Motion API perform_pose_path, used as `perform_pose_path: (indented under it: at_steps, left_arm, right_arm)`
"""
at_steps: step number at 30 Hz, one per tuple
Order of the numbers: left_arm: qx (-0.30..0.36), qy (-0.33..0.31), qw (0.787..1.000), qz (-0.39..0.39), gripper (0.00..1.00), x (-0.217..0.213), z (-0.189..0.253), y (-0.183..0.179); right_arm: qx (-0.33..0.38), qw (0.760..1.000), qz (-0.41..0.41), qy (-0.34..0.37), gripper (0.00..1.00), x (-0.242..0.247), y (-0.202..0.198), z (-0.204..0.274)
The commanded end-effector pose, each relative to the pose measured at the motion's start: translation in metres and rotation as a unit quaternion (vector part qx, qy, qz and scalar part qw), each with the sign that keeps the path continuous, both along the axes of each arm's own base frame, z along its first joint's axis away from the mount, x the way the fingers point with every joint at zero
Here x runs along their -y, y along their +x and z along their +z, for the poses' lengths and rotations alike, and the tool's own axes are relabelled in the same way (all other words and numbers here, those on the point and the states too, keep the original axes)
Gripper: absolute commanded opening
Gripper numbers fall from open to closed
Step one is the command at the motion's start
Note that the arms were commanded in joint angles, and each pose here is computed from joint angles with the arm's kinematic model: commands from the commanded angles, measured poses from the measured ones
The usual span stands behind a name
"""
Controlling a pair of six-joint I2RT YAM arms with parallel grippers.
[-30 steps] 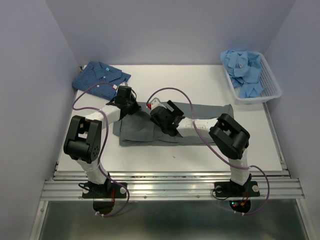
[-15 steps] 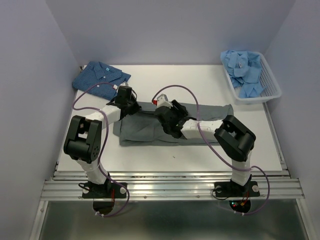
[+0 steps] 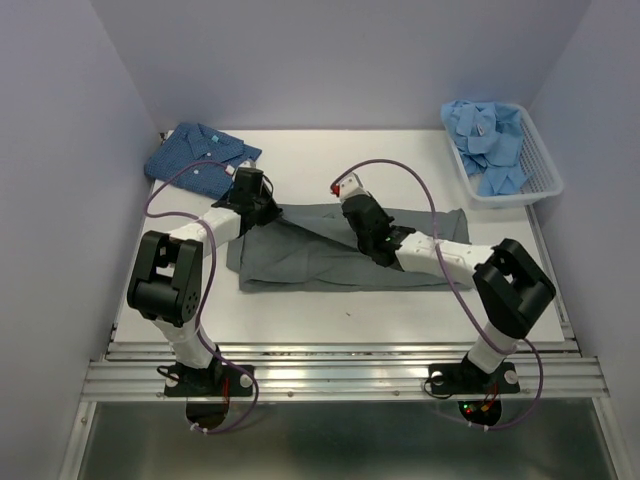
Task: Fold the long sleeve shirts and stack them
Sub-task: Fold the shirt
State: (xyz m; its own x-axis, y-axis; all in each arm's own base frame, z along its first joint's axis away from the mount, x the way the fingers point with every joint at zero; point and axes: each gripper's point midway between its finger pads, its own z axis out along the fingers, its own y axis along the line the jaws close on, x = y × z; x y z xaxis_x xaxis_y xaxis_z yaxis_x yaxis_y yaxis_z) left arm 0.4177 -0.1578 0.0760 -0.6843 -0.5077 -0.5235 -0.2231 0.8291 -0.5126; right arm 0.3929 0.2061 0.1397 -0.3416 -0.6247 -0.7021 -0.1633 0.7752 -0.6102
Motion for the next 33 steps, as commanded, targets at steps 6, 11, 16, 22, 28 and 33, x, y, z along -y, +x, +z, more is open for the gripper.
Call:
perform_pose_path:
  at_steps: [6, 11, 16, 22, 28, 33]
  left_arm:
    - [0.044, -0.006, 0.999, -0.012, 0.00, 0.007, 0.033, 0.021]
    - [0.037, -0.005, 0.999, -0.013, 0.00, 0.008, 0.028, 0.021]
    - [0.032, -0.001, 0.999, -0.012, 0.00, 0.006, 0.024, 0.020]
    - [0.029, 0.000, 0.999, -0.013, 0.00, 0.006, 0.022, 0.019]
    - [0.029, -0.001, 0.999, -0.013, 0.00, 0.005, 0.022, 0.017]
    - [0.030, 0.000, 0.999, -0.014, 0.00, 0.005, 0.023, 0.018]
  right_arm:
    - [-0.081, 0.982, 0.168, 0.035, 0.24, -0.031, 0.003, 0.007]
    - [-0.207, 0.935, 0.273, 0.093, 0.40, -0.072, -0.047, -0.010]
    - [-0.239, 0.919, 0.302, 0.086, 0.48, -0.088, -0.082, -0.023]
    - [-0.236, 0.935, 0.259, 0.044, 0.74, -0.086, -0.074, -0.045]
    - [-0.166, 0.968, 0.188, 0.023, 0.70, -0.074, -0.041, -0.041]
    - [-0.171, 0.966, 0.192, 0.012, 0.57, -0.075, -0.039, -0.052]
